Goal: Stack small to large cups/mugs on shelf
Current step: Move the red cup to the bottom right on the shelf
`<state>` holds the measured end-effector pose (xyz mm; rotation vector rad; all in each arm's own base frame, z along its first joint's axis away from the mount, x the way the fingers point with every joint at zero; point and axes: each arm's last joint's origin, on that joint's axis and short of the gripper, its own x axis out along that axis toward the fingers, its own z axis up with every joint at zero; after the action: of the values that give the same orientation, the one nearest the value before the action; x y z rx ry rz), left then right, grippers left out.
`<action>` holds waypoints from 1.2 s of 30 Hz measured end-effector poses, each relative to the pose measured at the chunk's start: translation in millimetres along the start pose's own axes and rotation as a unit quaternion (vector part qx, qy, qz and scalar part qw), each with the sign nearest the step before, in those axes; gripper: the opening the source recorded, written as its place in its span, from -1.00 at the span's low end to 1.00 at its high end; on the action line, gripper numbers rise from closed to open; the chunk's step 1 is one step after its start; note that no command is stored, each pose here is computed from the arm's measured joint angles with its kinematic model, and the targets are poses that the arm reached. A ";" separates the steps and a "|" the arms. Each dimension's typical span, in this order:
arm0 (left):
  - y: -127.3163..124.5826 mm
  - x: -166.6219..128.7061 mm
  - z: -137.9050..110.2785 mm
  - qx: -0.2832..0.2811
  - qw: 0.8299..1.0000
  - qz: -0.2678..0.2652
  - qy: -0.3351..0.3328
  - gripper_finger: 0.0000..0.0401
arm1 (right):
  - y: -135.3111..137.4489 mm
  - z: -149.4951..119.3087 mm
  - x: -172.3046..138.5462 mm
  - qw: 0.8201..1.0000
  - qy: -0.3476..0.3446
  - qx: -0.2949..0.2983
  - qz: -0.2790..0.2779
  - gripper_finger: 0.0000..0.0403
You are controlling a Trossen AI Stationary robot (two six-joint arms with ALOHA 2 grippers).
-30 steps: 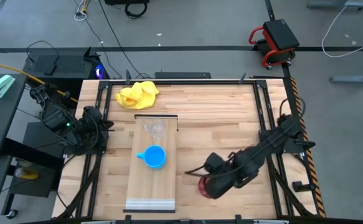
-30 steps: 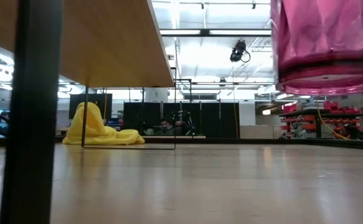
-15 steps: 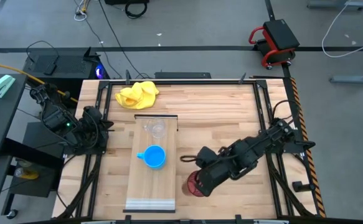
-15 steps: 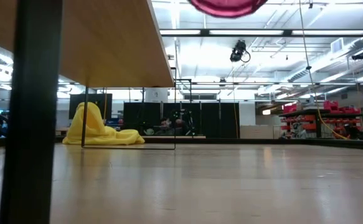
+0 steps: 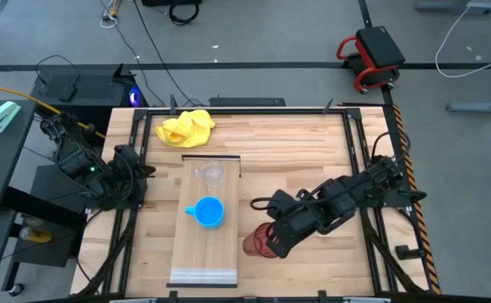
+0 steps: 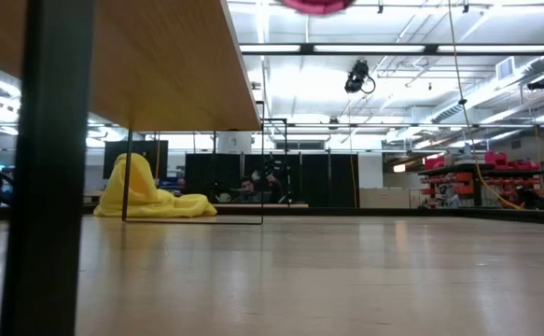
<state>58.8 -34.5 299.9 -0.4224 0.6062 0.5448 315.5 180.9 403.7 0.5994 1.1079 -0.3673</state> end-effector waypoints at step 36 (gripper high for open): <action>-33.9 -4.7 7.2 0.065 0.988 -0.137 -0.018 -0.79 | -11.2 -2.8 75.5 0.989 0.084 -0.064 -0.102 -0.98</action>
<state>78.6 -58.9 315.4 -0.3633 0.5352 0.2487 338.3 175.0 331.0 0.4088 1.3494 -0.4233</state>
